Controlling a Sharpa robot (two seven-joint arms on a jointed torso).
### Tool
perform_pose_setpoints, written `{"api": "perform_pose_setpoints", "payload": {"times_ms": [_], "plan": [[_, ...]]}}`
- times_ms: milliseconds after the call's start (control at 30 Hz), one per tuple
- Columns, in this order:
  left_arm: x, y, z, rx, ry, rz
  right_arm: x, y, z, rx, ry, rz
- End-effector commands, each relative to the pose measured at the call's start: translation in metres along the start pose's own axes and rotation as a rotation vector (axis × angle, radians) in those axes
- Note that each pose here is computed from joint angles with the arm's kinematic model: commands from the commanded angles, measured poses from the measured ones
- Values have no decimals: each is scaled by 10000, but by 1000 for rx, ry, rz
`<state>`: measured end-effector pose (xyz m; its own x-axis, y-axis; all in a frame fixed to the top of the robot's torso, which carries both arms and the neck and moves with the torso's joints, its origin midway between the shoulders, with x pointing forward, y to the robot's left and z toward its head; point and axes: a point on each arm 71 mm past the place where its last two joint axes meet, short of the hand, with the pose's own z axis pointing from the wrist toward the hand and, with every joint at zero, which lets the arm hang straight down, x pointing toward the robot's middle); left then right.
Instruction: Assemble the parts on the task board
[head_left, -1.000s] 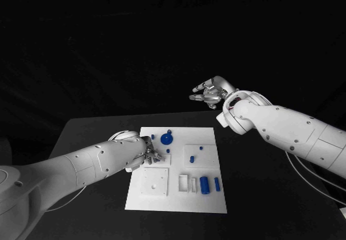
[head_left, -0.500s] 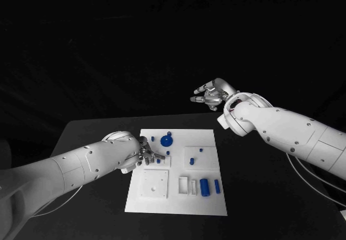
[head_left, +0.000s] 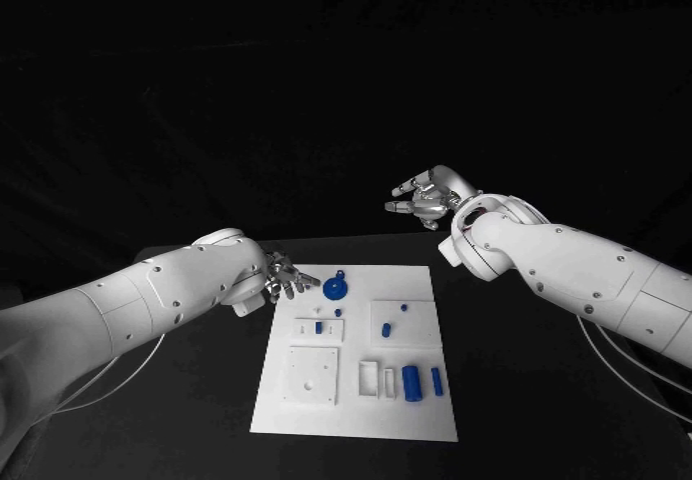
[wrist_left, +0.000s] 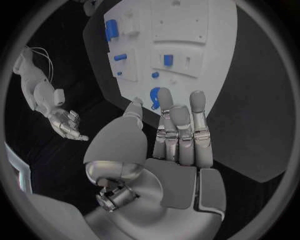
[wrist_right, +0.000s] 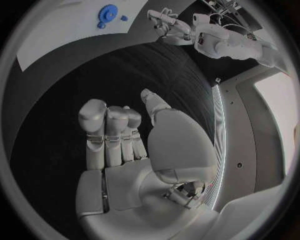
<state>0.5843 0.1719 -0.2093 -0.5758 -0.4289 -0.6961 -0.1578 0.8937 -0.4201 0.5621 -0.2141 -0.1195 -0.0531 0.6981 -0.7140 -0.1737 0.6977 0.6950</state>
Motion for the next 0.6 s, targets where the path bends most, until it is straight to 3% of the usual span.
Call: {"api": "perform_pose_setpoints", "payload": {"times_ms": [33,267,467,600], "plan": [[-80,6,21,38,55,-37,17,16,-3,-11,16,-9],[-313,86,84,32,0,-64,20,40,-21,-18,23,-8],[-401,97,147,21,-27,-46,37,97,-47,-33,30,-6],[-440,145,183,-3,-49,-25,44,130,-62,-42,34,-6]]}}
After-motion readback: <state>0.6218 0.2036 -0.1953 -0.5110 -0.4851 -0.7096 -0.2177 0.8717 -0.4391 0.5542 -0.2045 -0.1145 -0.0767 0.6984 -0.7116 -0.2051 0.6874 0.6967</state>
